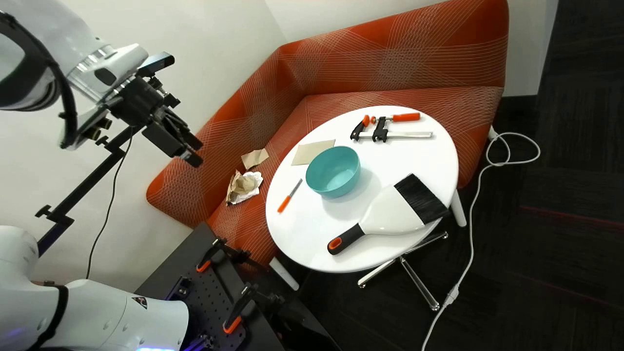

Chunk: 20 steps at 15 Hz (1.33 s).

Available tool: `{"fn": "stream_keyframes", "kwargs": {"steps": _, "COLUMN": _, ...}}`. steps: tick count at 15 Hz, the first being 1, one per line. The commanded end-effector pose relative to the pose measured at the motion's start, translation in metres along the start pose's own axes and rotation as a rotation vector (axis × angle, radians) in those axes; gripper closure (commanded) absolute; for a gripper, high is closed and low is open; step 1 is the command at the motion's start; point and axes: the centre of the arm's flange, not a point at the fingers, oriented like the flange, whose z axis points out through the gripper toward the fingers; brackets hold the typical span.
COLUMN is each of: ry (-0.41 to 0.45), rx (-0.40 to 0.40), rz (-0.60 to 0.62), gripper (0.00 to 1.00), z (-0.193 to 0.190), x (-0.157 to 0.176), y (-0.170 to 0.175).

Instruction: Move the blue bowl forwards

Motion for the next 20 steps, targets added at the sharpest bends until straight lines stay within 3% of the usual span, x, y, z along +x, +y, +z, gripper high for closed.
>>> {"fn": "stream_keyframes", "kwargs": {"steps": 1, "ry": 0.001, "rx": 0.03, "rz": 0.104, "gripper": 0.0, "z": 0.037, "x": 0.049, "y": -0.003}}
{"fn": "stream_keyframes", "kwargs": {"steps": 7, "ry": 0.016, "rx": 0.088, "rz": 0.228, "gripper": 0.0, "z": 0.098, "x": 0.109, "y": 0.008}}
{"fn": "stream_keyframes", "kwargs": {"steps": 13, "ry": -0.067, "rx": 0.112, "rz": 0.32, "gripper": 0.0, "z": 0.155, "x": 0.149, "y": 0.02}}
{"fn": "stream_keyframes", "kwargs": {"steps": 15, "ry": -0.106, "rx": 0.113, "rz": 0.33, "gripper": 0.0, "z": 0.169, "x": 0.152, "y": 0.02}}
{"fn": "stream_keyframes", "kwargs": {"steps": 16, "ry": -0.083, "rx": 0.102, "rz": 0.319, "gripper": 0.0, "z": 0.159, "x": 0.135, "y": 0.026}}
{"fn": "stream_keyframes", "kwargs": {"steps": 20, "ry": -0.096, "rx": 0.096, "rz": 0.321, "gripper": 0.0, "z": 0.167, "x": 0.137, "y": 0.026}}
